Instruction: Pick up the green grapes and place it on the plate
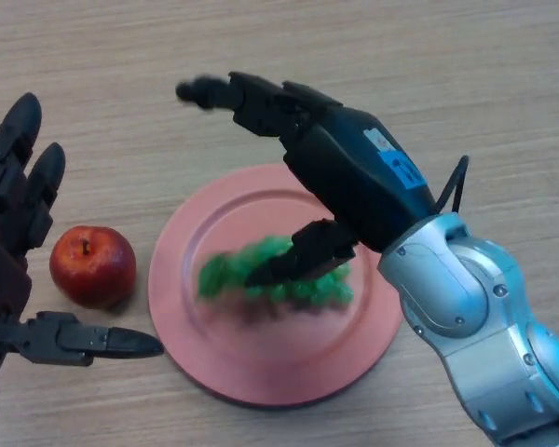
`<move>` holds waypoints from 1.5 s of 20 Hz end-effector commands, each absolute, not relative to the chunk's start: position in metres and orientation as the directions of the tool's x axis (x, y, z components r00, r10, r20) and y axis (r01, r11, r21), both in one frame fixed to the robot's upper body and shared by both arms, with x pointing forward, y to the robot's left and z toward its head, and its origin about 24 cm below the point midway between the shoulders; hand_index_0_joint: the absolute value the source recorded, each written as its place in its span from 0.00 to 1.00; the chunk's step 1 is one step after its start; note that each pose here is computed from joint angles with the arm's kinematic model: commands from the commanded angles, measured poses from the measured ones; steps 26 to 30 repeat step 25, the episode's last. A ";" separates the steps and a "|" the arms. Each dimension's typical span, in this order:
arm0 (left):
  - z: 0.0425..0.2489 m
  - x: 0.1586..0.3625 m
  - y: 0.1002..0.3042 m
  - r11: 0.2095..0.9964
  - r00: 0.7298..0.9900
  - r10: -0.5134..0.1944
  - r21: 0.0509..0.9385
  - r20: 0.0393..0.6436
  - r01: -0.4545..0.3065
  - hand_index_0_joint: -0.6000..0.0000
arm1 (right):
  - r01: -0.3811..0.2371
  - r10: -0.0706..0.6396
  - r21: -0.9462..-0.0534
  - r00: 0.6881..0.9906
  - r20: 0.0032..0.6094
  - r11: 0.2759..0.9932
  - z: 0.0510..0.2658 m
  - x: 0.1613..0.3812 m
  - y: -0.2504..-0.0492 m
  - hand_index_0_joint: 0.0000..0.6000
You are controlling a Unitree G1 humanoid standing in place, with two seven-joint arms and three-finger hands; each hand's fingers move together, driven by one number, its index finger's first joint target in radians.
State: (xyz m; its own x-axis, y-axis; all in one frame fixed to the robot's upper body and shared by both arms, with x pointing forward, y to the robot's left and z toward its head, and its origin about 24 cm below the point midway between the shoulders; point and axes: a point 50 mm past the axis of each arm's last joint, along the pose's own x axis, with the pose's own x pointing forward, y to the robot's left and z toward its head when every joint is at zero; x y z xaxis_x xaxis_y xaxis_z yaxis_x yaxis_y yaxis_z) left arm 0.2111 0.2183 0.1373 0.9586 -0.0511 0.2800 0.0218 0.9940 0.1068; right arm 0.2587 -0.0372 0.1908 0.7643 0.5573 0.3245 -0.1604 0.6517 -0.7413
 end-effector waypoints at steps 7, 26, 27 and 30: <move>0.180 0.193 0.219 0.983 0.866 -0.097 0.183 0.490 0.006 1.00 | -0.210 0.410 -0.423 0.785 0.465 0.882 0.222 0.223 -0.107 0.00; 0.199 0.194 0.211 0.976 0.853 -0.134 0.216 0.504 0.026 1.00 | -0.134 0.234 -0.226 0.829 0.508 0.965 0.209 0.196 -0.149 0.00; 0.199 0.194 0.211 0.976 0.853 -0.134 0.216 0.504 0.026 1.00 | -0.134 0.234 -0.226 0.829 0.508 0.965 0.209 0.196 -0.149 0.00; 0.199 0.194 0.211 0.976 0.853 -0.134 0.216 0.504 0.026 1.00 | -0.134 0.234 -0.226 0.829 0.508 0.965 0.209 0.196 -0.149 0.00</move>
